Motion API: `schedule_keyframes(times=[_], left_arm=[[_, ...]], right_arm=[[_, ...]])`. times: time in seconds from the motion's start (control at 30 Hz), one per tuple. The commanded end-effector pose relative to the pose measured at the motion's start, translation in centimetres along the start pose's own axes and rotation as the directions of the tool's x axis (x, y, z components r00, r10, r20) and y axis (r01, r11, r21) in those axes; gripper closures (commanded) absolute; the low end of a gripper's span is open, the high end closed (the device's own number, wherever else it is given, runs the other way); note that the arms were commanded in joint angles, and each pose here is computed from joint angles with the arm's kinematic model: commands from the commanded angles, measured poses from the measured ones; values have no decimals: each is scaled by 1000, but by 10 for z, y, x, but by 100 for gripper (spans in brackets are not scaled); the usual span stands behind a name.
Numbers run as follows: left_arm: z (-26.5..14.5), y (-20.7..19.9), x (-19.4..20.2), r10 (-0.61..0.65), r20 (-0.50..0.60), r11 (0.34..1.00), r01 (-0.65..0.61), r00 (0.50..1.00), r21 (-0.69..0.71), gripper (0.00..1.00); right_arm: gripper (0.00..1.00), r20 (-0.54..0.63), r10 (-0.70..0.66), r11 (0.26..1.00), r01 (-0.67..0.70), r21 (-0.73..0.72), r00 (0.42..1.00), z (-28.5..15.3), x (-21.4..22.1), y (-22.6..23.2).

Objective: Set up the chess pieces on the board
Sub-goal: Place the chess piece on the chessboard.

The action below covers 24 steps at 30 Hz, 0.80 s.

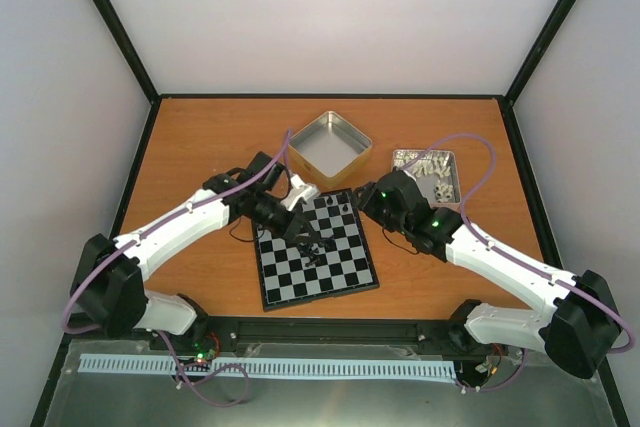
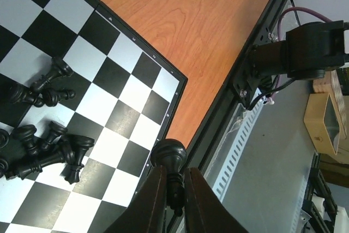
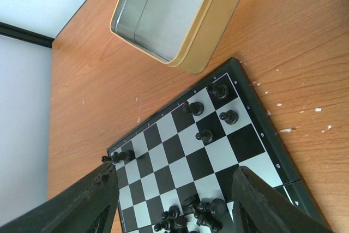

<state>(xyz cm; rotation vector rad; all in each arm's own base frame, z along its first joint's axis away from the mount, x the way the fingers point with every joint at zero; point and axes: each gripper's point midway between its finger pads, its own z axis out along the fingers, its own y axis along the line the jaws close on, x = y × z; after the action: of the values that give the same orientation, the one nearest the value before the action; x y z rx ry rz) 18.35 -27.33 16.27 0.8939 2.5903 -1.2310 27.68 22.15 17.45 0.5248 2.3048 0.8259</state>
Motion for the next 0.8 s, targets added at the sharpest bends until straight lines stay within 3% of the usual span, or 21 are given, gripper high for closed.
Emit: schedule_keyframes(times=[0.0,0.27,0.37,0.6,0.77], left_arm=[[3,-1,-3,-20,-17,1000,21,1000,24,97],[2,59,-9,-129,-51,954,110,990,-279,99],[-9,73,-23,-147,-13,934,134,989,-332,99],[-19,129,-34,-191,-49,795,125,980,-594,99],[-20,165,-36,-241,-63,703,130,968,-700,99]], right_arm=[[43,36,-4,1000,4,12,999,-3,-7,-5],[43,52,-3,1000,3,19,999,-6,-8,-11],[43,61,-6,1000,5,17,998,-7,-9,-12],[43,66,-22,1000,20,22,998,-8,-10,-14],[43,67,-27,999,25,26,997,-10,-11,-16]])
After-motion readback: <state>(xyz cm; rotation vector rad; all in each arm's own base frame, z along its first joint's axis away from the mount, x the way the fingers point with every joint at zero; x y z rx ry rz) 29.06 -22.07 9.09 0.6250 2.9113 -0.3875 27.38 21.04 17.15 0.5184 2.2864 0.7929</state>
